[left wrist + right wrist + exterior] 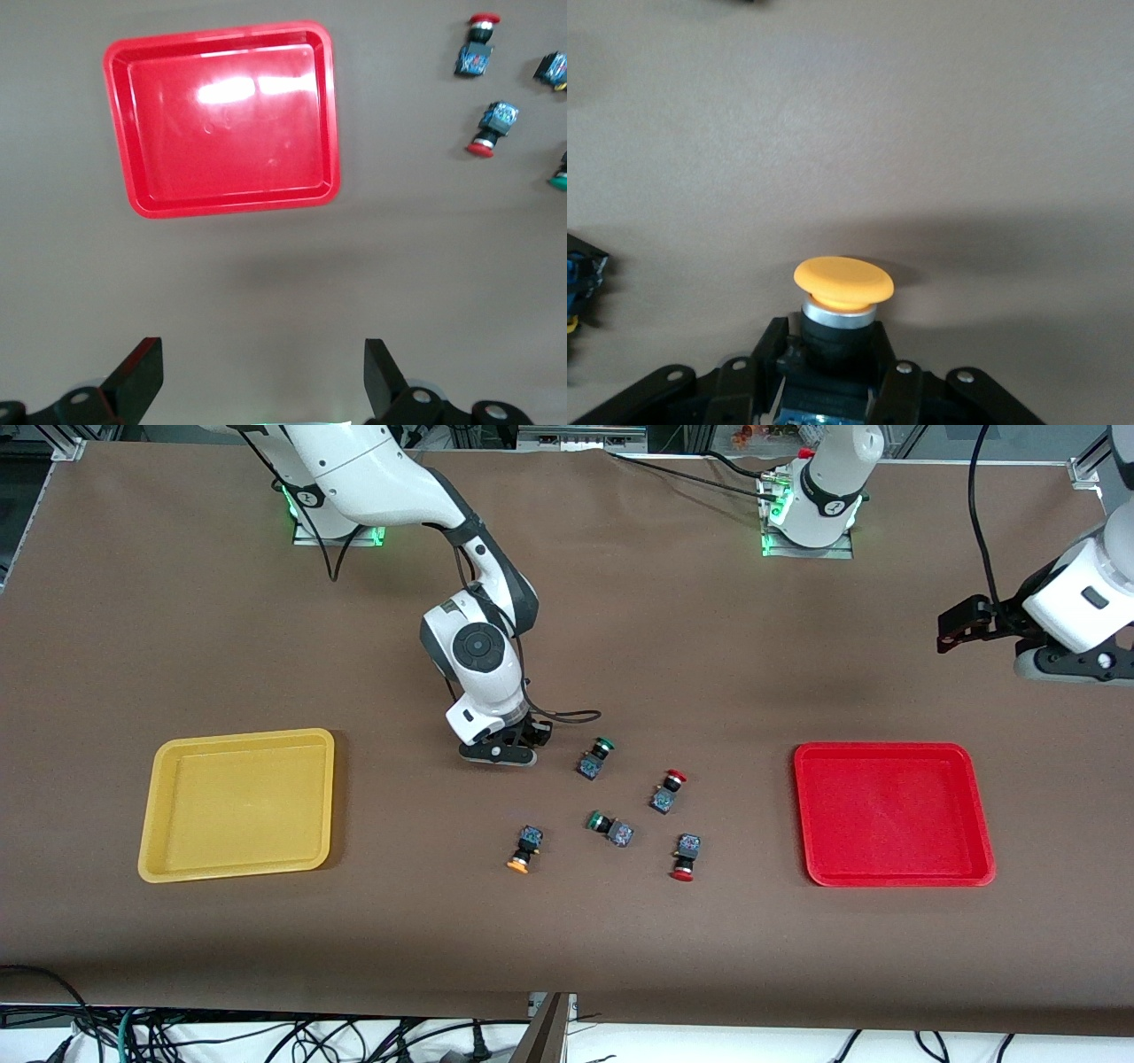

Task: Place red and yellow buttons in trays
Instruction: 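Place the button in the yellow tray while the left gripper grasps a red button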

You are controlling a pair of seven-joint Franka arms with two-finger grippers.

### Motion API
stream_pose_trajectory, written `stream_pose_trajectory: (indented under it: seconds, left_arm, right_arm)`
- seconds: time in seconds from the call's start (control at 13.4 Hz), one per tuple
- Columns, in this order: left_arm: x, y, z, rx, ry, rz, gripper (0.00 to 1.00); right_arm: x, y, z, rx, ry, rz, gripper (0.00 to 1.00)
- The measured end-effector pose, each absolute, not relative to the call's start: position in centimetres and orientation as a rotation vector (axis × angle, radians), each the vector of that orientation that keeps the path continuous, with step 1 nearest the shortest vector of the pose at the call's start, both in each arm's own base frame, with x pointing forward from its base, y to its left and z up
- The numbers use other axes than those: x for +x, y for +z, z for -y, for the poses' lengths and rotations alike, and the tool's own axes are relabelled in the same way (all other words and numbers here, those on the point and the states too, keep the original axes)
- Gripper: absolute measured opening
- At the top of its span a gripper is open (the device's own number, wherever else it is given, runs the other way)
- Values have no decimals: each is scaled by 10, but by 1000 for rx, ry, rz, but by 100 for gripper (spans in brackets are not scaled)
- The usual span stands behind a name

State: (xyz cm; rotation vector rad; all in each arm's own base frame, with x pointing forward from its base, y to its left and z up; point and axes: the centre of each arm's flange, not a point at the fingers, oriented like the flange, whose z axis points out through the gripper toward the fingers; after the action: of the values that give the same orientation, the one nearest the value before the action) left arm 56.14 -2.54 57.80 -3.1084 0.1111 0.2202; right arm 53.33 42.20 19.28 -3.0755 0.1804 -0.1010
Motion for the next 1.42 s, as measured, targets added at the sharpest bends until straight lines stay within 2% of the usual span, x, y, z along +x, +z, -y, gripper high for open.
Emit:
stream_pose_trajectory:
  seconds: [0.37,0.6,0.75,0.97,1.12,1.42]
  left_arm:
    - [595,490,94,-3089,349,-296,100]
    - [628,429,125,-3153,245,-337,100]
    - [644,393,150,-3237,179,-336,100]
    - [654,334,213,-3271,37,-425,100]
    - [646,286,263,-3269,-11,-483,100]
    - [635,204,304,-3269,-81,-514,100]
  right_arm:
    - [585,253,-347,-3131,-17,29,41]
    - [633,277,-231,-3176,20,301,41]
    - [653,279,-147,-3202,41,460,41]
    - [660,262,-27,-3181,129,585,41]
    - [655,241,31,-3104,162,573,41]
    - [651,186,36,-3023,152,542,44]
